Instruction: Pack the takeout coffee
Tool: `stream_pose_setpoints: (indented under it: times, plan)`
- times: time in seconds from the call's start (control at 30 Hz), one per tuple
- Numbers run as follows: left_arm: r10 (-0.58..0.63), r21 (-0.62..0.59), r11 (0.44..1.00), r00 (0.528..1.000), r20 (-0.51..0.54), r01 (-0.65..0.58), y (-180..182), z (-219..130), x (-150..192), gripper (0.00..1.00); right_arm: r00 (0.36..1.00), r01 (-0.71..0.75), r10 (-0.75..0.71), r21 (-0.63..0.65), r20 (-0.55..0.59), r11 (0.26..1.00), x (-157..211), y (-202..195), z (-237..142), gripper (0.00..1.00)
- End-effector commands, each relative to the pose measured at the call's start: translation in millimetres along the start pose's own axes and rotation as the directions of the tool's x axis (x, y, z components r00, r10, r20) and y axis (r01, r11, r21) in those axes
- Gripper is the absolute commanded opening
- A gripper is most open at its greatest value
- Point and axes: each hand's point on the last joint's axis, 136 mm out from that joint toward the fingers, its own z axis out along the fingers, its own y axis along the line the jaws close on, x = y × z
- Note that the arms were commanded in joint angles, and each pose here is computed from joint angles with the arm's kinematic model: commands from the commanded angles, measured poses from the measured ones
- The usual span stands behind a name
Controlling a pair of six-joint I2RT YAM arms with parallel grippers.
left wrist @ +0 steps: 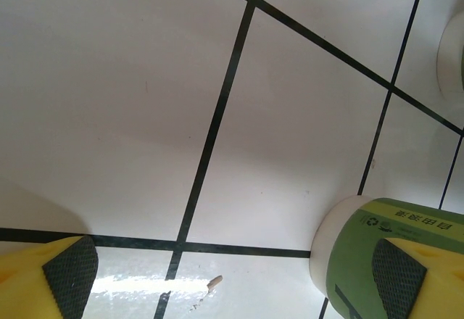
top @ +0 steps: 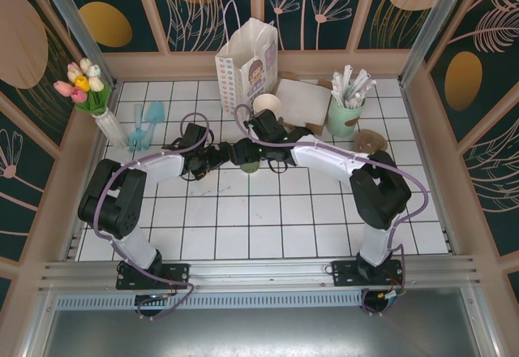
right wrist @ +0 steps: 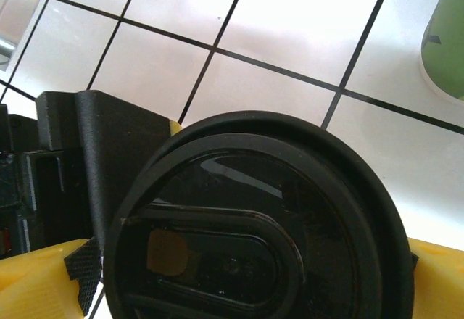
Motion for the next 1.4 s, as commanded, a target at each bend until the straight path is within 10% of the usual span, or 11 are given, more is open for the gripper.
stream_pose_setpoints:
  times: [0.0,0.83,1.37]
  plan:
    - [0.008,0.034,0.999,1.0,0.008,-0.009,-13.6,0.5,-3.6,0.98,1.0,0.019,-0.019,0.013,-0.008,1.0,-1.3,3.5,5.3,0.99]
    - [0.026,-0.053,0.998,0.989,0.147,-0.018,2.1,-21.4,-21.5,0.99,0.999,-0.008,0.012,0.069,-0.05,0.998,12.6,-8.2,-9.4,0.77]
    - [-0.029,-0.023,0.999,0.945,0.325,0.038,0.4,-45.6,-46.6,0.99,0.979,-0.185,0.198,0.186,-0.05,0.965,55.8,-94.9,-90.3,0.74]
